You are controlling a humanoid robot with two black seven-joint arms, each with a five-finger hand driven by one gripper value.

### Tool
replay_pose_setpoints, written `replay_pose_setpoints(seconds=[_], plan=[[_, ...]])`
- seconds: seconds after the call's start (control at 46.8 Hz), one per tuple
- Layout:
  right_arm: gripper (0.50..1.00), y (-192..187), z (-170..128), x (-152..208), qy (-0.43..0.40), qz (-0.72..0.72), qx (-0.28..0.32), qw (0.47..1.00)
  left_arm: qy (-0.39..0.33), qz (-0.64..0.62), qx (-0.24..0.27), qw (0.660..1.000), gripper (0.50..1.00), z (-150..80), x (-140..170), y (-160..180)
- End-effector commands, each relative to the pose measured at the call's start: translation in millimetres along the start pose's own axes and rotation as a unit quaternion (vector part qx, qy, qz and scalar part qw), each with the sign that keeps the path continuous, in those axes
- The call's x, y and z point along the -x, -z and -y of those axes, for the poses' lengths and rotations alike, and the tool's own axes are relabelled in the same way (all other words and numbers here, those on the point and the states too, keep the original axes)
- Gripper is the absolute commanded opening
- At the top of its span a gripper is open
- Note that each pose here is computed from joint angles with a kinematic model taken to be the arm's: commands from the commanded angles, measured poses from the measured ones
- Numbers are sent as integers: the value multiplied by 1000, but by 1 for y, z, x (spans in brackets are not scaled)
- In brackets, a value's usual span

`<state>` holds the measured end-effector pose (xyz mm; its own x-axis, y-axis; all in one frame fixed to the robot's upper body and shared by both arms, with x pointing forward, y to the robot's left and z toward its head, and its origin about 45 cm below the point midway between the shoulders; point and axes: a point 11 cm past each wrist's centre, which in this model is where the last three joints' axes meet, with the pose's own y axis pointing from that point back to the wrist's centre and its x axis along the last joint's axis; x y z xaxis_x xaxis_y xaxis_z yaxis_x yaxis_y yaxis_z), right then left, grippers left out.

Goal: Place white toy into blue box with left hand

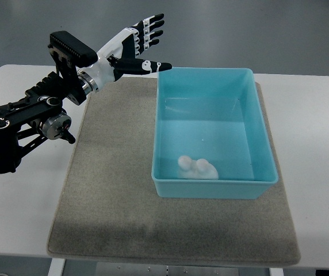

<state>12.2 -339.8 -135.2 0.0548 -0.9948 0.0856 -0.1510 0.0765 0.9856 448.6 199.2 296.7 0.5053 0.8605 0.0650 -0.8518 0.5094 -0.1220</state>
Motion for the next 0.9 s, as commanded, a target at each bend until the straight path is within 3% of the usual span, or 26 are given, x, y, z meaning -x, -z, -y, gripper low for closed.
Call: replay_pose_setpoints(seconds=[0.0,0.406,0.876], plan=[[936,0,0,0,-1,0,0,1000,-41,-45,-5,998,1000,-3,-19,6],[936,0,0,0,0,0,0,1000,-186,-202,-8,961,1000,-54,-102,32],[936,0,0,0,0,0,0,1000,-273,-326,3,905,999,-80,-124,56]])
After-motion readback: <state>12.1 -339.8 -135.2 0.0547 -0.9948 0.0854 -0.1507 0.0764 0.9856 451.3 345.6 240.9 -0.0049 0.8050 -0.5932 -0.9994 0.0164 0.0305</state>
